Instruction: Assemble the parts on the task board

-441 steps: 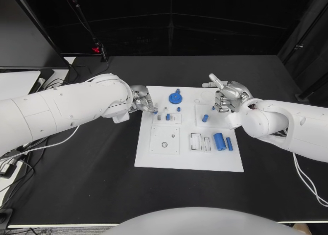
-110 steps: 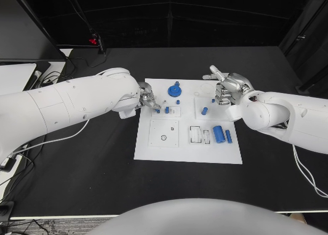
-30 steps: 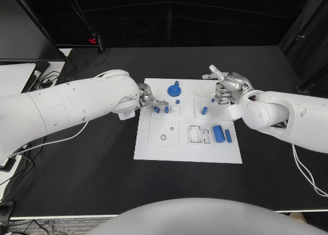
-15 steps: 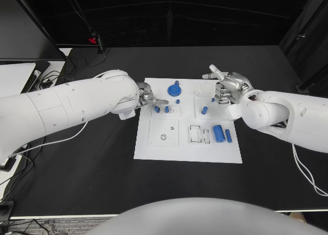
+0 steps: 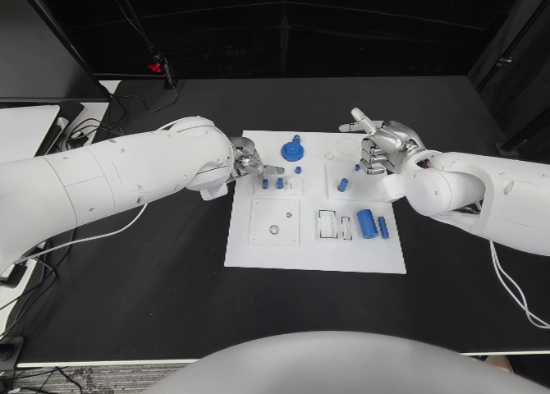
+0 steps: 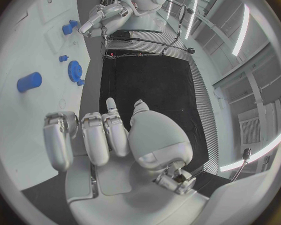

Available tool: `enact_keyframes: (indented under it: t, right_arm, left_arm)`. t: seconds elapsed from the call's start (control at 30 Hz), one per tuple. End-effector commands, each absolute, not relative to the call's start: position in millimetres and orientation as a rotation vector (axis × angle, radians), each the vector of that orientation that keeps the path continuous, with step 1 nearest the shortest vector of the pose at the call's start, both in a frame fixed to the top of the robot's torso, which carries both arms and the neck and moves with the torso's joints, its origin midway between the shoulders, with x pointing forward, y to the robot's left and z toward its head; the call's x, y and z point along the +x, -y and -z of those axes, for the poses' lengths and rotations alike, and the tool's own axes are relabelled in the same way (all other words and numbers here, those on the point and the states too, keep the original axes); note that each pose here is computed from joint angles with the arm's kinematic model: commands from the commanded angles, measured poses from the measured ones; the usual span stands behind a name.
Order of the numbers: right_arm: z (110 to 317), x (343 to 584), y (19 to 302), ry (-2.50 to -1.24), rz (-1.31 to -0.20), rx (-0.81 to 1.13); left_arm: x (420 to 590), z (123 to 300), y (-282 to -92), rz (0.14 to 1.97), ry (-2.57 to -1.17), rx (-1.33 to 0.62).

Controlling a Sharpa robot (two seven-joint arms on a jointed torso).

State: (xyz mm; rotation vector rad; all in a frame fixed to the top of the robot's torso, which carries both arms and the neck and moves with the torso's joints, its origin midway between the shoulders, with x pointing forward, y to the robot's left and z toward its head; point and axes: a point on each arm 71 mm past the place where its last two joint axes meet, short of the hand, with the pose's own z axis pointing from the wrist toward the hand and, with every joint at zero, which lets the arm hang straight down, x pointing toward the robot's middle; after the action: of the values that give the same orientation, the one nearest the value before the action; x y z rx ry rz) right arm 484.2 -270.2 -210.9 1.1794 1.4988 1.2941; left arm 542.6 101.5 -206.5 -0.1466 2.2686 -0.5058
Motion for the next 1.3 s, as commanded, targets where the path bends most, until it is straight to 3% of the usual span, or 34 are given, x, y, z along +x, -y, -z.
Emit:
enact_keyframes:
  t: [0.03,0.33,0.6,0.8,1.07,1.3]
  right_arm:
    - [209.7,484.5,268.9,-1.497,-1.304,1.175]
    - [209.2,484.3,268.0,-1.492,-1.306,1.171]
    - [206.6,482.1,268.5,-1.483,-1.298,1.137]
    - [200.3,478.7,271.2,-1.467,-1.287,1.082]
    - [188.5,482.5,273.3,-1.428,-1.263,0.923]
    - [182.2,487.1,273.9,-1.369,-1.225,0.762]
  left_arm:
    - [542.9,205.2,-101.2,0.513,-2.262,-0.148]
    - [544.4,196.6,-106.1,0.540,-2.134,-0.144]
    - [547.8,155.0,-107.9,0.763,-1.732,-0.137]
    - [548.0,133.8,-109.9,0.926,-1.496,-0.133]
    - [547.7,136.8,-108.2,1.070,-1.397,-0.055]
    - [546.3,155.9,-94.9,1.034,-1.324,0.271]
